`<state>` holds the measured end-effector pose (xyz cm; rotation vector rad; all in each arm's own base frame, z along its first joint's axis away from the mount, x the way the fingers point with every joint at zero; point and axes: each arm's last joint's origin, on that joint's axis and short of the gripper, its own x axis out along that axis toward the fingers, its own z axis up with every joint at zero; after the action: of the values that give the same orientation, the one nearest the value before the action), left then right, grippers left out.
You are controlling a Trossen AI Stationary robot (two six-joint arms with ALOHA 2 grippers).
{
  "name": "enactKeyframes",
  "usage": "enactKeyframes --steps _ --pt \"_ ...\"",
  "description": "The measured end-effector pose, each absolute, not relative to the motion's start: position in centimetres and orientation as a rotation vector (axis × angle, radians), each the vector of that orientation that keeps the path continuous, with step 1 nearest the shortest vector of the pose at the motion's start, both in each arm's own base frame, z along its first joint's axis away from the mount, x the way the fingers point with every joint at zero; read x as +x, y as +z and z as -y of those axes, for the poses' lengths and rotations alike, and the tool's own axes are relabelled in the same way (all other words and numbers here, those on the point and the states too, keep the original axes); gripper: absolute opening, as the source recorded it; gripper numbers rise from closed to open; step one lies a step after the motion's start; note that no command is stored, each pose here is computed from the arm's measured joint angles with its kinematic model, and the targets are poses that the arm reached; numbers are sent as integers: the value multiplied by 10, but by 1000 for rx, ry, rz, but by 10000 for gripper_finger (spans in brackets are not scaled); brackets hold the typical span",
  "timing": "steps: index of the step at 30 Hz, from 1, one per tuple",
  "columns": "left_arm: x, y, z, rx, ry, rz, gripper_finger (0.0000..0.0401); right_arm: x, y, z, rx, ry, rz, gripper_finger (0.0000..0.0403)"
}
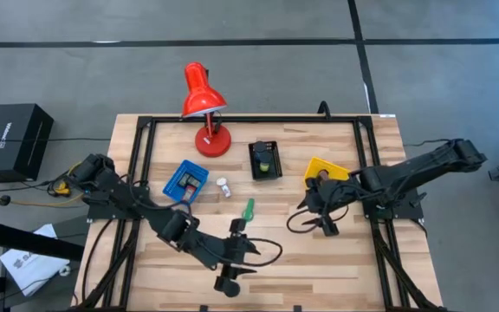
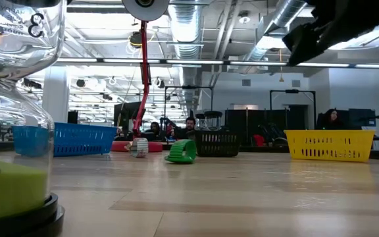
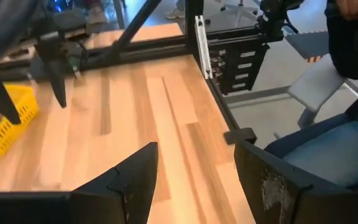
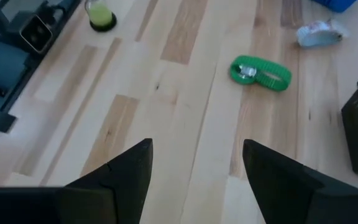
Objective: Pick & Place Office items
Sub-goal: Put the yellow hourglass into the black basket
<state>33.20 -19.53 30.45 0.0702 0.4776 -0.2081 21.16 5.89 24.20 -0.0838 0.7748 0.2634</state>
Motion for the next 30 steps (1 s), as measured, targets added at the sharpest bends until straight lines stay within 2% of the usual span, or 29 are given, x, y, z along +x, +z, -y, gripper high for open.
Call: enactKeyframes --steps 11,21,30 --pt "327 284 200 -65 -161 -639 210 215 237 -53 -122 252 -806 240" --pt "321 257 225 -10 -224 -737 243 216 237 -50 -118 241 -803 240" --pt "322 224 244 -61 -238 -840 248 216 237 -50 -117 241 -801 240"
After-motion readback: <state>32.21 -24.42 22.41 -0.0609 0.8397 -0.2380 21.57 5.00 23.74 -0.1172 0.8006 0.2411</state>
